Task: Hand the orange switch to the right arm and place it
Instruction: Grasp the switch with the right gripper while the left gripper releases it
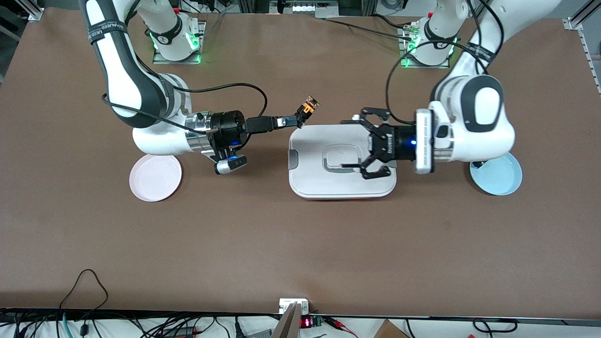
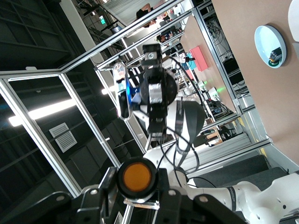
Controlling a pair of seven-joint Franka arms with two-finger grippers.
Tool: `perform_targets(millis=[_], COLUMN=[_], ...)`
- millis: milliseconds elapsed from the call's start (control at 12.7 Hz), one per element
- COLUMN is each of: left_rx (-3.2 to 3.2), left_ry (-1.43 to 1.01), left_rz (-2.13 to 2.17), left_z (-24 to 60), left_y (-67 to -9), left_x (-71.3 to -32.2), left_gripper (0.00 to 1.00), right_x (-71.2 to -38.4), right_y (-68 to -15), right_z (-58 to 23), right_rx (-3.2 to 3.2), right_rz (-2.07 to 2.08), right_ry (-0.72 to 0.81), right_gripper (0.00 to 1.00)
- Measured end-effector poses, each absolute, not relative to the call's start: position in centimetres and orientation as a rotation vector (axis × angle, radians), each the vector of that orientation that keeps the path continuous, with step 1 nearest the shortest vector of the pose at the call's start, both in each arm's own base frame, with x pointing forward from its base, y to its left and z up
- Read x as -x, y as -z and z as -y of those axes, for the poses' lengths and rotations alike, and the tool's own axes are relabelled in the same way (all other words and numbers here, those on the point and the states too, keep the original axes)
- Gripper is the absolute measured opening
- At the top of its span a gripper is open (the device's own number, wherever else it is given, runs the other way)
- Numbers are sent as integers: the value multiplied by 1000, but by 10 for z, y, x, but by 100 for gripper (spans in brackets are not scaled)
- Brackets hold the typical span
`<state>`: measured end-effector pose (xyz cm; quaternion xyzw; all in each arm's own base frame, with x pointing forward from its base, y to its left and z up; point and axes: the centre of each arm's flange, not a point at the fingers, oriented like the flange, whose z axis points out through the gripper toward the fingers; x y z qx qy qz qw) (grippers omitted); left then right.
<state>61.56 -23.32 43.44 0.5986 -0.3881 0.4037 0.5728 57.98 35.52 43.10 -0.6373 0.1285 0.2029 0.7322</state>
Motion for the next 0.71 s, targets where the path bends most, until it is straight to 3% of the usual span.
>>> perform_targets(millis=[394, 710], left_rx=[-1434, -1638], left_ry=[-951, -979], left_rz=[958, 1019], left_z=[216, 104], left_y=[-431, -404], left_x=[-619, -637], left_gripper=[100, 100], right_x=[-579, -583], right_y=[-430, -423], right_z=[-355, -342], right_rx=[1407, 1485], right_rz=[-255, -206], right_ry=[-414, -376], right_gripper=[39, 39])
